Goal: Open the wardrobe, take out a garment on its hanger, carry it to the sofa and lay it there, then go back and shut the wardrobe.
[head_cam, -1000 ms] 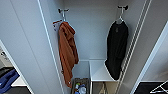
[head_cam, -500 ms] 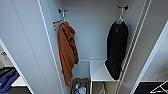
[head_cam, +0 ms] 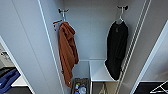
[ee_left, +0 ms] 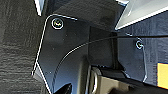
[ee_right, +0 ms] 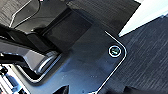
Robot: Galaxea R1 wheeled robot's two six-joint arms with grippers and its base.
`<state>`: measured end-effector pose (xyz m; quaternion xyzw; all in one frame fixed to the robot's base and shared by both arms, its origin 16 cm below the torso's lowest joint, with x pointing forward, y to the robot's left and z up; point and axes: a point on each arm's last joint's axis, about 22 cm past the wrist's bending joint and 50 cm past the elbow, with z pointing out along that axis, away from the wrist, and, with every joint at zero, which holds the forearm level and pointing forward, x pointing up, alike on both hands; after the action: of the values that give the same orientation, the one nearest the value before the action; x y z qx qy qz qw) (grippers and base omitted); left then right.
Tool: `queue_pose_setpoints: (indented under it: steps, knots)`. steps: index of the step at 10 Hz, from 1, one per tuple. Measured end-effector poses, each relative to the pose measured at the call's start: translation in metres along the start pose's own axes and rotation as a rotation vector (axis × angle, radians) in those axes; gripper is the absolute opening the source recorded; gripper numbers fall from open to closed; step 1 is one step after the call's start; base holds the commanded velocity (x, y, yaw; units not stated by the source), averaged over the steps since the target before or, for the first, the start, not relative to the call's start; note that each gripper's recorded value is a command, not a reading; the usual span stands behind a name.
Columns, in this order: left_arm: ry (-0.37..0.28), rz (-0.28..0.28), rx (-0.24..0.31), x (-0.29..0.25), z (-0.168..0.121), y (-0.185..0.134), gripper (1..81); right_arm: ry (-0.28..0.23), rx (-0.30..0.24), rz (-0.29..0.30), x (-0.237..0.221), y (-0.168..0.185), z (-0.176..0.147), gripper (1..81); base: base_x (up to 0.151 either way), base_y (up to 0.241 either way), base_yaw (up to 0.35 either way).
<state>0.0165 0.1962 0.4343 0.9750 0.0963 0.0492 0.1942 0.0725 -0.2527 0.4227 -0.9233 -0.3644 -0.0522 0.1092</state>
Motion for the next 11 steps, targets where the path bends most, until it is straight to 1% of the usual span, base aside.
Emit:
queue_pose_setpoints:
  steps: [1, 2, 3, 4, 5, 6, 8, 10, 11]
  knots:
    - [-0.002, 0.005, 0.007, 0.000, 0.000, -0.003, 81.1, -0.016, -0.048, -0.115, 0.015, 0.010, 0.003, 81.1, 0.000, 0.000, 0.000]
    - [-0.001, 0.006, 0.009, 0.001, 0.000, -0.003, 81.1, -0.030, -0.097, -0.203, 0.033, 0.017, 0.007, 81.1, 0.000, 0.000, 0.000]
    - [0.002, 0.006, 0.000, 0.002, 0.003, 0.005, 81.1, -0.021, -0.135, -0.274, 0.058, 0.023, 0.009, 81.1, 0.000, 0.000, 0.000]
    - [-0.002, 0.003, -0.012, -0.001, 0.006, 0.014, 81.1, -0.006, -0.164, -0.332, 0.075, 0.032, 0.008, 81.1, 0.000, 0.000, 0.000]
    - [-0.006, 0.003, -0.015, -0.002, 0.006, 0.015, 81.1, -0.005, -0.208, -0.398, 0.087, 0.046, 0.005, 81.1, 0.000, 0.000, 0.000]
    - [-0.004, 0.004, -0.011, -0.001, 0.006, 0.013, 81.1, -0.007, -0.247, -0.450, 0.096, 0.056, 0.003, 81.1, 0.000, 0.000, 0.000]
    - [-0.005, 0.003, -0.011, -0.001, 0.006, 0.013, 81.1, 0.024, -0.292, -0.515, 0.131, 0.055, 0.000, 81.1, 0.000, 0.000, 0.000]
    - [-0.003, 0.005, 0.004, 0.000, 0.005, 0.006, 81.1, 0.060, -0.332, -0.565, 0.162, 0.041, -0.005, 81.1, 0.000, 0.000, 0.000]
    - [-0.002, 0.006, 0.013, 0.000, 0.004, 0.001, 81.1, 0.089, -0.343, -0.587, 0.178, 0.029, -0.010, 81.1, 0.000, 0.000, 0.000]
